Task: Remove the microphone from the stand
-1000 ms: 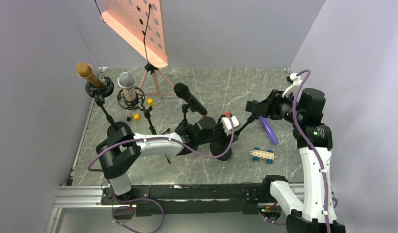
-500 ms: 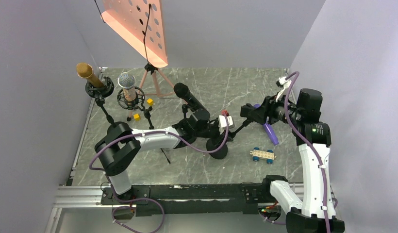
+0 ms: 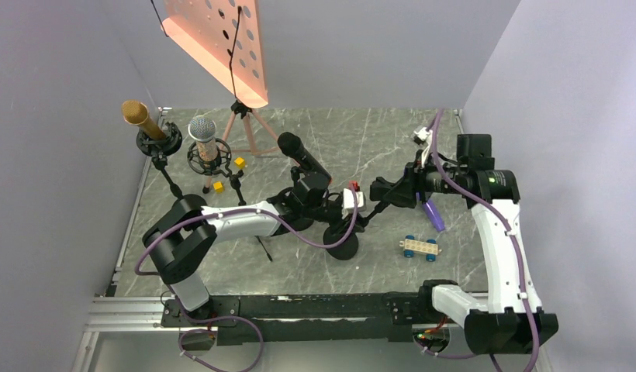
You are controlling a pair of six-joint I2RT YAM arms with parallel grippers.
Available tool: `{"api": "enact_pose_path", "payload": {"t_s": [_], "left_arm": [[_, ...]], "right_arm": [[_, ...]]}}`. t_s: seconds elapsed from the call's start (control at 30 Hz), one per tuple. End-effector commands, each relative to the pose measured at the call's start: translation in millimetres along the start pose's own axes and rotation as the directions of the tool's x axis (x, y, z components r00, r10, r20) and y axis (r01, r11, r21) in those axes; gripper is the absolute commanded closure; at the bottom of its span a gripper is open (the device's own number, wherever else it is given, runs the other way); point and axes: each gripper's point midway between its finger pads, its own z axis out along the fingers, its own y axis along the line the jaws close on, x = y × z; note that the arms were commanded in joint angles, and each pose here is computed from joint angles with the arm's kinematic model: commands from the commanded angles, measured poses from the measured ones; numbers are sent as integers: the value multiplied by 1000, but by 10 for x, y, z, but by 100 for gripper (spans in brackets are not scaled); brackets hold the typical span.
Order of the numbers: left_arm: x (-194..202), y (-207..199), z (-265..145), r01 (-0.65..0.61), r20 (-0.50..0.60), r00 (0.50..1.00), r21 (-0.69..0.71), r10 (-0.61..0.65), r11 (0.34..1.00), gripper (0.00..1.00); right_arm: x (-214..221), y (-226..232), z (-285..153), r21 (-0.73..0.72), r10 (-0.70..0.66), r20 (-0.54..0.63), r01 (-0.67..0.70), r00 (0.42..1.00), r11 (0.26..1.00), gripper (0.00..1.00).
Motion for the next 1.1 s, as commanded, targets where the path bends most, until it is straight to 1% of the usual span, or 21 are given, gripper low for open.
{"api": "enact_pose_path", "payload": {"t_s": [0.0,0.03,0.07,0.1,0.13,0.17,0.23,0.3,0.33,0.43,0.5,0.57,0.6,0.63,0.67,0.7,0.73,0.77,0.9,1.0,1.07], "left_arm": [[-430,-212,37,-166,104,982,108,154,980,100],[-422,-210,35,-168,99,983,109,157,980,100],[-418,-201,31,-170,95,982,104,161,980,100],[-401,-176,31,-174,87,982,87,166,981,100],[-397,-137,28,-178,80,982,58,173,982,100],[-390,-77,24,-179,72,982,12,177,984,100],[-369,76,12,-166,55,984,-108,172,980,100],[-343,250,-6,-120,37,990,-250,134,961,100],[-317,348,-19,-84,29,995,-323,99,943,100],[-260,581,-70,14,33,999,-496,2,868,100],[-239,635,-81,64,49,998,-533,-44,844,100],[-246,598,-56,83,62,996,-514,-59,854,100],[-268,540,-32,83,67,996,-482,-57,872,96],[-280,501,-21,84,70,996,-458,-59,885,85],[-292,462,-16,84,72,996,-433,-58,898,70],[-301,428,-18,83,74,996,-408,-58,909,59],[-313,398,-21,81,77,995,-380,-55,921,52],[-323,354,-28,72,79,996,-341,-48,937,49],[-376,219,-68,28,101,995,-198,-8,980,39],[-407,127,-71,30,128,992,-68,-21,997,38],[-433,74,-63,36,147,988,11,-37,999,39]], "right_arm": [[168,229,90,-106,35,-98,-45,995,993,58],[177,248,100,-113,33,-107,-45,994,993,58],[180,264,111,-121,29,-117,-44,993,992,64],[182,259,121,-116,29,-126,-44,992,992,79],[174,222,133,-89,47,-129,-58,991,994,97],[149,130,138,-22,83,-123,-86,989,996,100],[30,-151,107,188,201,-60,-186,978,964,100],[-88,-402,-13,379,336,51,-329,941,865,100],[-103,-470,-80,426,391,88,-390,916,817,100],[-58,-517,-73,419,503,106,-497,858,760,100],[-17,-563,-43,420,551,108,-540,827,729,100],[-4,-573,-12,409,566,103,-554,818,725,100],[-7,-567,3,398,560,100,-549,822,735,100],[-12,-558,13,387,547,97,-538,832,749,100],[-9,-546,19,376,523,89,-515,848,771,100],[-4,-543,23,370,504,81,-495,860,786,100],[-5,-537,23,363,479,71,-470,875,805,100],[-15,-531,22,354,446,63,-438,893,826,100],[-70,-476,1,321,329,59,-330,943,888,100],[-137,-304,12,222,216,54,-222,975,949,100],[-195,-206,1,177,148,78,-160,986,971,100]]}}
